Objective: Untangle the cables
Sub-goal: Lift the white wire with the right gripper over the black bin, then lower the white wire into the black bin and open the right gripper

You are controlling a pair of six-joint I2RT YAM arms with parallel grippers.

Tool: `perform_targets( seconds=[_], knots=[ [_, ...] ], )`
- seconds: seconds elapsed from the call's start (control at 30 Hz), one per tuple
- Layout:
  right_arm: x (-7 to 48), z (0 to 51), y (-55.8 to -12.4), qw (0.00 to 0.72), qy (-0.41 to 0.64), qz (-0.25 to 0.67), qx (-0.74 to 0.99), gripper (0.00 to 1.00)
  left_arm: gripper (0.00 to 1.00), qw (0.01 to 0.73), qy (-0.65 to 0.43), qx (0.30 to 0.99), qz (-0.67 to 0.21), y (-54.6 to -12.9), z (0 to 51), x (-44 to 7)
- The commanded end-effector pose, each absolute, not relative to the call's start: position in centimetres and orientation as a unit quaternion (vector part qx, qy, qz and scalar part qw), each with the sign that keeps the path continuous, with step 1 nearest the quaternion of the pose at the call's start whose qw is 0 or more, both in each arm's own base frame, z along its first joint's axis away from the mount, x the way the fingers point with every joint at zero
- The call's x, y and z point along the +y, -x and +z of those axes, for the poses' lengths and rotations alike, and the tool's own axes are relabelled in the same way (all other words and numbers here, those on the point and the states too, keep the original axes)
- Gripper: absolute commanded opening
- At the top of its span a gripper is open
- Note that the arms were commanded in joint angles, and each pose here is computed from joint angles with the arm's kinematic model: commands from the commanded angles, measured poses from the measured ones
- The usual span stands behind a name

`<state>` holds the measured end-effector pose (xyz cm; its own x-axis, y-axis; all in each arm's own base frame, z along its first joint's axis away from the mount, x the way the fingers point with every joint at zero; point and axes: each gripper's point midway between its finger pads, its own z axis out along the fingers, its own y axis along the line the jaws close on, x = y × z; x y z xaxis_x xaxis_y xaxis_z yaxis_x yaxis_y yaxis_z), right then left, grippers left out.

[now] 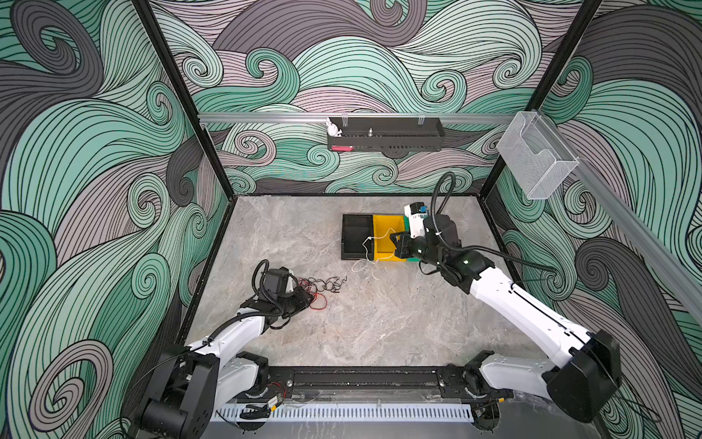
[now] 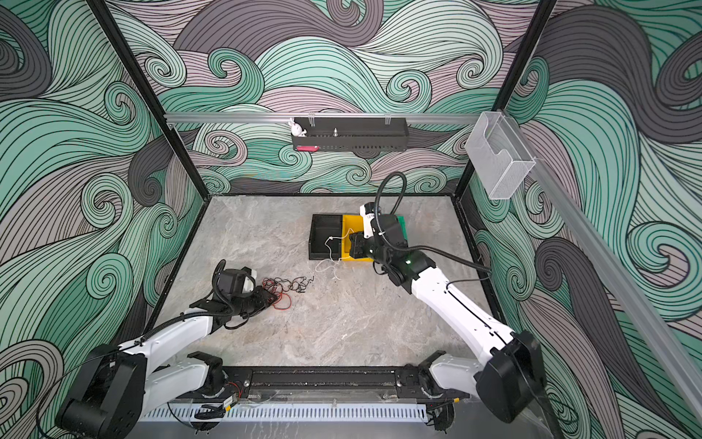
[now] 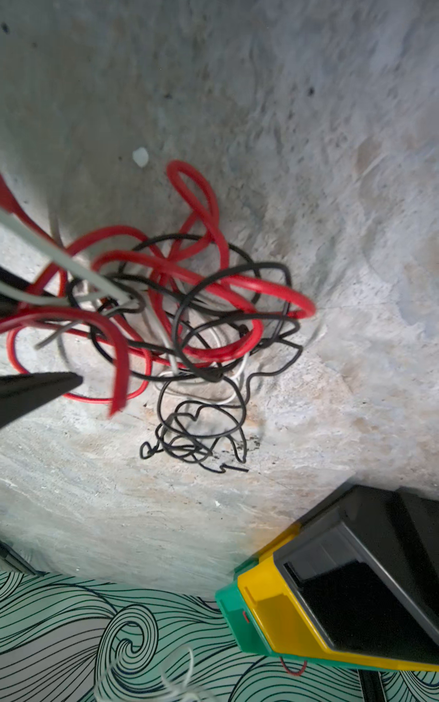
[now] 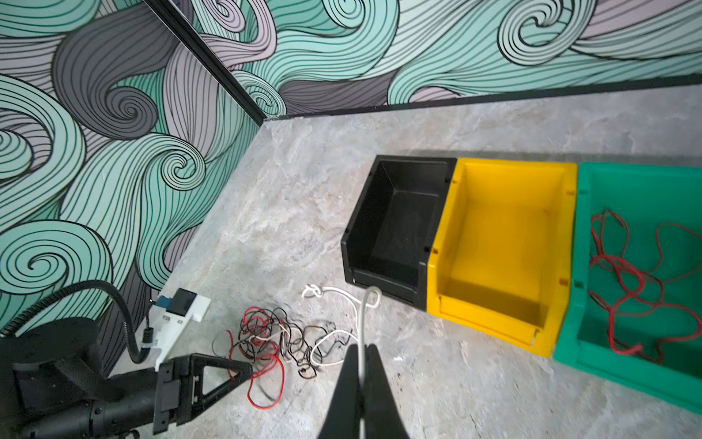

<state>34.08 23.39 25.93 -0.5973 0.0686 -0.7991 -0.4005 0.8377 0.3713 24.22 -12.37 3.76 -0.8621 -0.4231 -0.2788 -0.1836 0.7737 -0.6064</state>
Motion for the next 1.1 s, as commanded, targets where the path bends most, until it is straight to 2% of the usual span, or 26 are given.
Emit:
perform_targets(
  seconds=[0.0,0.3,0.53,0.67,0.8,0.93,1.07],
  knots=[
    [24.2,26.5,-35.9,0.447,0.112,0.247,0.852,0.04,0.27,0.218,0.153,0.913,-0.309,-25.0,5.0,-13.2],
    [25.4,25.0,-42.6,0.46,0.125,0.148,0.866,0.03,0.27,0.223,0.161,0.908,-0.316,-24.7,5.2,-13.2],
    [28.4,22.3,-47.0,0.436,0.14,0.14,0.878,0.03,0.27,0.217,0.158,0.91,-0.316,-24.8,5.1,-13.3],
    [29.8,22.1,-48.8,0.438,0.139,0.148,0.876,0.03,0.27,0.212,0.16,0.911,-0.315,-24.7,4.8,-13.3],
    [29.9,21.2,-51.0,0.449,0.133,0.116,0.876,0.03,0.27,0.205,0.16,0.912,-0.317,-24.5,4.6,-13.4],
    [30.0,18.5,-51.8,0.428,0.142,0.09,0.888,0.04,0.27,0.198,0.159,0.914,-0.317,-24.2,4.5,-13.4],
    [29.9,15.4,-50.8,0.39,0.147,0.077,0.906,0.04,0.27,0.196,0.158,0.915,-0.316,-23.8,4.5,-13.4]
  ],
)
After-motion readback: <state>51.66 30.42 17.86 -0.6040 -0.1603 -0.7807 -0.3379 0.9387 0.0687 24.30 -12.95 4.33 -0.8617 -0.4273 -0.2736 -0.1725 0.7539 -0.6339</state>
